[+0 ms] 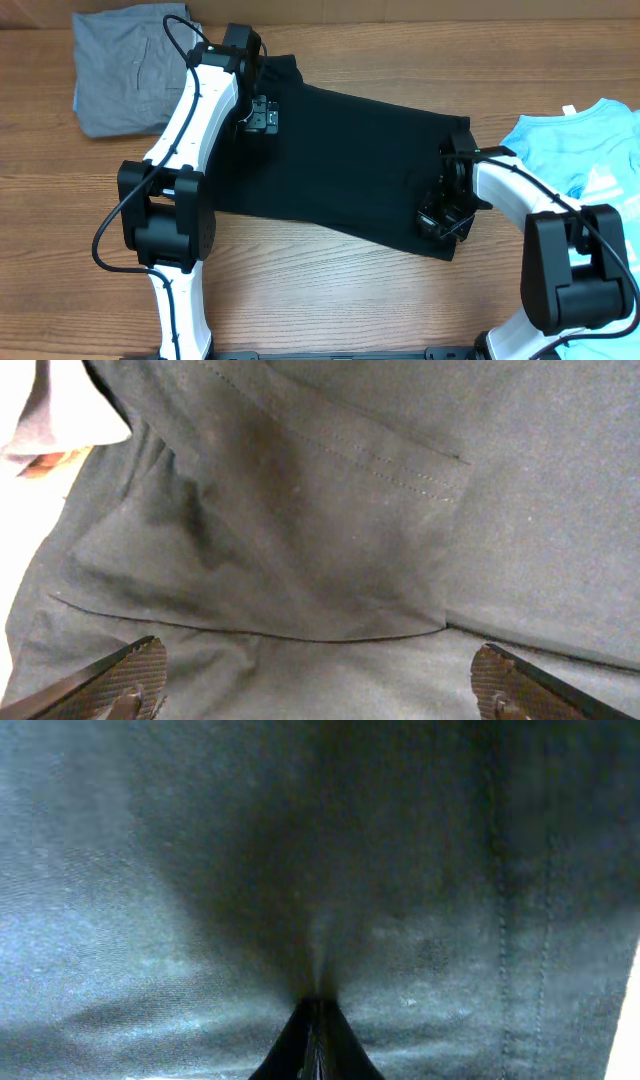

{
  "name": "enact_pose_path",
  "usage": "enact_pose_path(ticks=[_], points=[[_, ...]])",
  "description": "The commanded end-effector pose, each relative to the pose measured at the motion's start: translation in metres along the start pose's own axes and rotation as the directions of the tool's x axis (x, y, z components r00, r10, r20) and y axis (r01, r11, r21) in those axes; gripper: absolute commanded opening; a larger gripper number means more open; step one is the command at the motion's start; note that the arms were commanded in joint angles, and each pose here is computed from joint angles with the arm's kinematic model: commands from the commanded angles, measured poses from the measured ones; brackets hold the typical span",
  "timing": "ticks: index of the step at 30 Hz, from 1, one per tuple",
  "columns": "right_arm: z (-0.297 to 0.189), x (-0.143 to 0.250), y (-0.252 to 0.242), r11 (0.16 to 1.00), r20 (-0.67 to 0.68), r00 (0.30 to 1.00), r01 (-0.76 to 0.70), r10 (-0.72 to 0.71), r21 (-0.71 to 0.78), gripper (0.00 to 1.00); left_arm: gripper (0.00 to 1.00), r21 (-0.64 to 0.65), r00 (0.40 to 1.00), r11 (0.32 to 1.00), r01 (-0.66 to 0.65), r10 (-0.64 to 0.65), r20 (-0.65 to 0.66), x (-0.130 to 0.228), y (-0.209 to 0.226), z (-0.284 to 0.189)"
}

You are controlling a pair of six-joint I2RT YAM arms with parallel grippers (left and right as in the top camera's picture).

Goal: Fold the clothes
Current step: 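Pull the shirt's left edge down-left with the left gripper, right holding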

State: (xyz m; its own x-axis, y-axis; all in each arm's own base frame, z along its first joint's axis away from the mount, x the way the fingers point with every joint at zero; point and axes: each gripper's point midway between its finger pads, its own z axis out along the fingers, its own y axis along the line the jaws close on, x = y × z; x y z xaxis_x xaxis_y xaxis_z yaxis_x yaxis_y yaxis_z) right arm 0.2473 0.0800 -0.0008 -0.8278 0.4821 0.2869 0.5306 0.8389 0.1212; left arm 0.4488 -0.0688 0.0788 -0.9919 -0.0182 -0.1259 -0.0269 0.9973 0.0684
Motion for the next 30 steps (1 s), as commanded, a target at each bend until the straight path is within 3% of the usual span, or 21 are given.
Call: enact_pose_path(ticks=[1,8,15,22,23,27,28,30], points=[[0.013,0.013,-0.02,0.992,-0.03,0.993,-0.109,0.111,0.056,0.04,1.0,0.02,1.0,1.0,0.02,-0.02,0.019,-0.003,0.0,-0.009],[0.023,0.031,-0.051,0.948,-0.034,0.961,-0.266,0.276,0.177,0.04,1.0,0.018,1.0,1.0,0.019,-0.019,0.011,-0.002,0.0,-0.009],[-0.002,0.041,-0.091,0.843,0.103,0.908,-0.415,0.405,0.342,0.04,1.0,0.018,1.0,1.0,0.019,-0.019,0.012,-0.002,0.0,-0.009],[-0.054,0.034,-0.102,0.849,0.231,0.873,-0.477,0.429,0.228,0.04,1.0,0.031,1.0,0.999,0.009,-0.009,-0.003,0.002,-0.002,-0.009],[-0.062,0.03,-0.101,0.866,0.246,0.877,-0.462,0.414,0.193,0.04,0.93,0.049,1.0,0.999,-0.003,0.003,-0.011,0.003,-0.005,-0.009],[-0.094,0.019,-0.084,0.943,0.283,0.91,-0.33,0.304,0.049,0.05,0.13,0.078,0.998,0.997,-0.012,0.017,-0.064,0.016,-0.009,-0.008],[-0.1,0.018,-0.079,0.955,0.288,0.916,-0.297,0.279,0.022,0.12,0.04,0.075,0.997,0.997,-0.011,0.016,-0.076,0.02,-0.008,-0.007],[-0.109,0.015,-0.068,0.974,0.304,0.926,-0.227,0.224,-0.024,0.27,0.04,0.062,0.995,0.998,0.001,0.006,-0.101,0.026,-0.005,-0.002]])
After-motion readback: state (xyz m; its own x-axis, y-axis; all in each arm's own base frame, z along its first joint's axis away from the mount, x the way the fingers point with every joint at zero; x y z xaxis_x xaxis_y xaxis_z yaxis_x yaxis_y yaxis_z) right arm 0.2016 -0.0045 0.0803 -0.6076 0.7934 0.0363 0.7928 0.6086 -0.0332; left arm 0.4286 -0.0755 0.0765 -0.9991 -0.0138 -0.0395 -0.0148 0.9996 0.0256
